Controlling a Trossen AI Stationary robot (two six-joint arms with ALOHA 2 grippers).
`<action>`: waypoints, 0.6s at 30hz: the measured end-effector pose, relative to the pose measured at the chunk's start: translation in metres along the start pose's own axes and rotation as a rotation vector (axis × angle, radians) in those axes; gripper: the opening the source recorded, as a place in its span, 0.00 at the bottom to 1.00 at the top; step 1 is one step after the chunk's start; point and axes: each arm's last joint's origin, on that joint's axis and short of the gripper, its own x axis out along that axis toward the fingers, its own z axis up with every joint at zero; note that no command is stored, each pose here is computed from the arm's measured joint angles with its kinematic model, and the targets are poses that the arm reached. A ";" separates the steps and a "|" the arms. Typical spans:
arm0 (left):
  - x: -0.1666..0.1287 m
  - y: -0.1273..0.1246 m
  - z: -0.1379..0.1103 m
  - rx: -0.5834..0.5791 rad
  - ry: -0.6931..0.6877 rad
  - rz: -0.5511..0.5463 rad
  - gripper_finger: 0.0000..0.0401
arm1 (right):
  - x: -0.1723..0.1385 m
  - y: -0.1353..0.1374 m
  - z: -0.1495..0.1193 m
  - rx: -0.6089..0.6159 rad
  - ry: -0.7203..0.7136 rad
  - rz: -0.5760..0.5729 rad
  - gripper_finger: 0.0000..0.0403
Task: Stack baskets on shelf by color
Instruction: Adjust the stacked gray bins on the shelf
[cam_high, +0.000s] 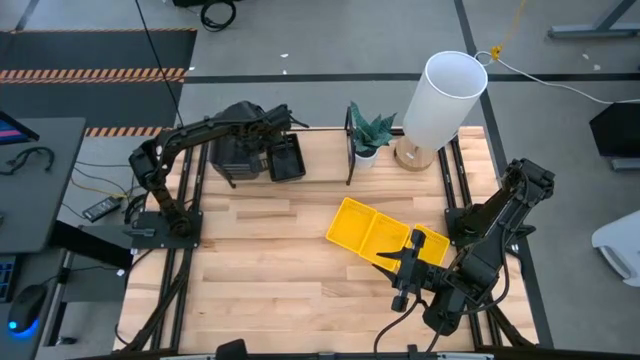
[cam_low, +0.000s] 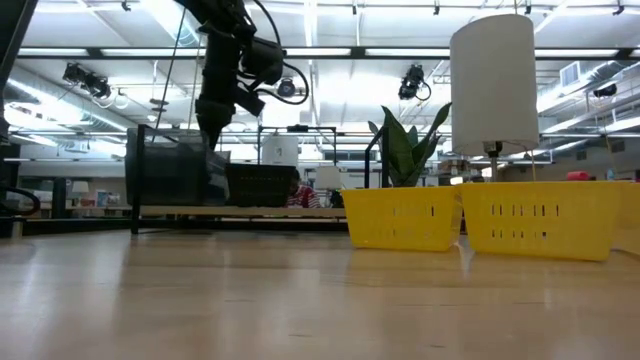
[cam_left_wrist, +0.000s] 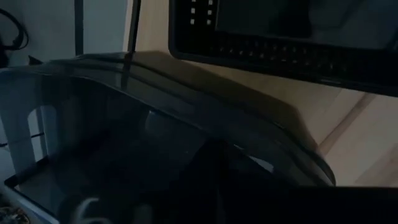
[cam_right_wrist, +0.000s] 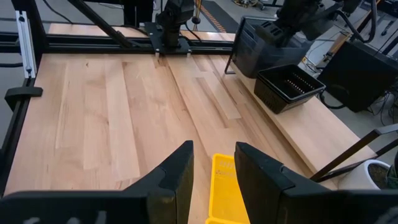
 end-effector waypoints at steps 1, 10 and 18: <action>0.000 -0.001 0.000 0.001 -0.003 0.001 0.01 | 0.000 0.000 0.000 0.000 0.000 0.000 0.30; -0.004 -0.008 0.007 0.028 -0.063 -0.004 0.01 | 0.000 0.000 0.000 0.000 0.000 0.000 0.30; -0.005 -0.009 0.011 -0.034 -0.096 -0.011 0.01 | 0.000 0.000 0.000 0.000 0.000 0.000 0.30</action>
